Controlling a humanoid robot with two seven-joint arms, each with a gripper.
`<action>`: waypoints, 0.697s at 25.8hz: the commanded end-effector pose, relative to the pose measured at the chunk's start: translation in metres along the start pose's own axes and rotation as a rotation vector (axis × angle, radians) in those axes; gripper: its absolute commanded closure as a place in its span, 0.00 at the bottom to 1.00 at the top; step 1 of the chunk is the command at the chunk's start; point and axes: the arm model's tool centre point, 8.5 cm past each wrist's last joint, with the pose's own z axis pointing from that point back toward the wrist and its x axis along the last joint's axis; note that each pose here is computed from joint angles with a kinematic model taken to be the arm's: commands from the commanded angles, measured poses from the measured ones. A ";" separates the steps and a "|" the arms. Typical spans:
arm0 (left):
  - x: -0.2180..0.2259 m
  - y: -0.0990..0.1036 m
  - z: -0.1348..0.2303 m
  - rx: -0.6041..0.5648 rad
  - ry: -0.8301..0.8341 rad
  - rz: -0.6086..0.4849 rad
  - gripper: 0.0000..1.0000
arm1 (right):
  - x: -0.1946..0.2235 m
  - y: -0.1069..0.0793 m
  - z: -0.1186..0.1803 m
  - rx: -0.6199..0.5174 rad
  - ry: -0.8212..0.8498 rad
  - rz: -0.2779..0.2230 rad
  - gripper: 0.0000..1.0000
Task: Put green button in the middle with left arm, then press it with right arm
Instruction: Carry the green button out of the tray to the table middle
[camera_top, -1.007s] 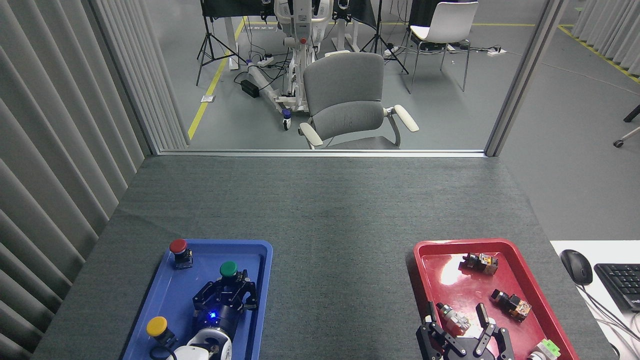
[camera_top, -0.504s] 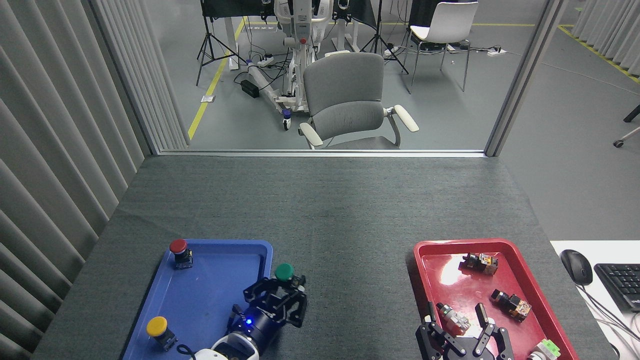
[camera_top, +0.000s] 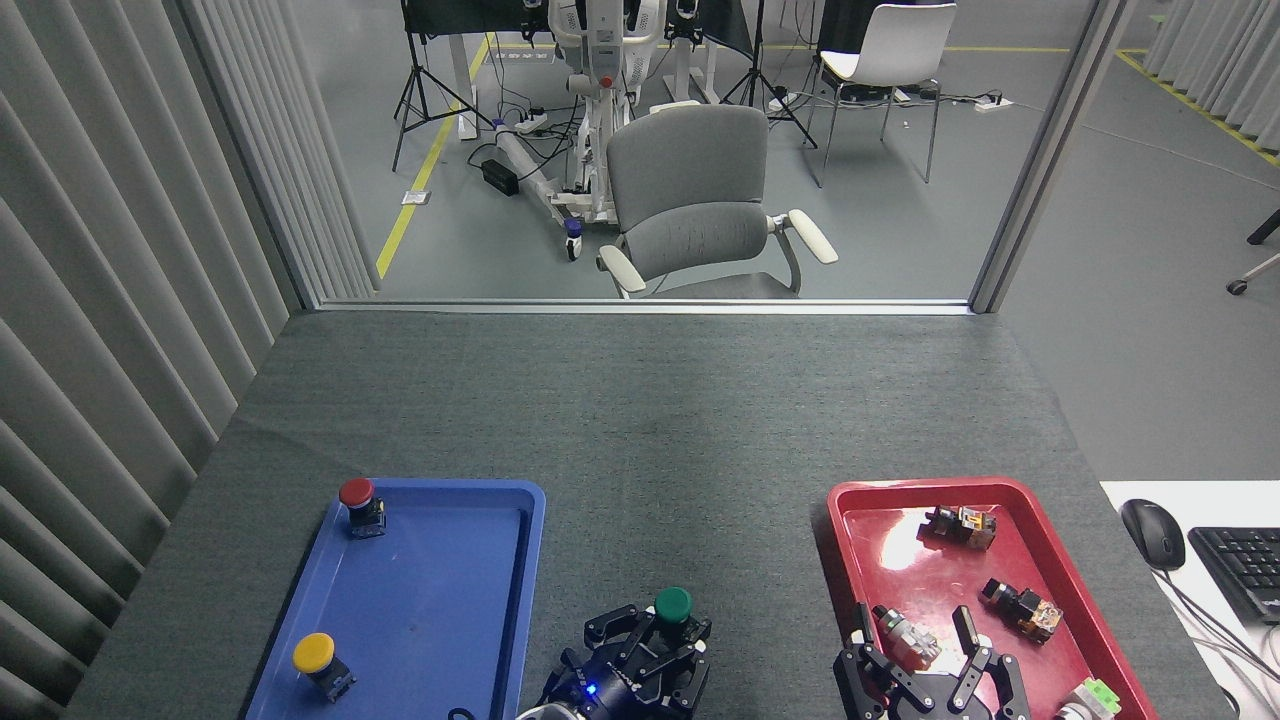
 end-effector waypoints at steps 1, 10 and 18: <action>0.015 -0.003 -0.010 -0.015 -0.026 -0.017 0.85 | 0.000 0.000 0.000 -0.001 -0.010 0.000 0.01; 0.020 -0.014 -0.011 -0.043 -0.017 -0.016 0.62 | -0.002 0.001 0.002 0.004 -0.014 0.009 0.01; 0.015 -0.009 -0.007 -0.011 -0.017 -0.023 0.01 | -0.003 -0.002 0.000 -0.014 -0.006 0.012 0.01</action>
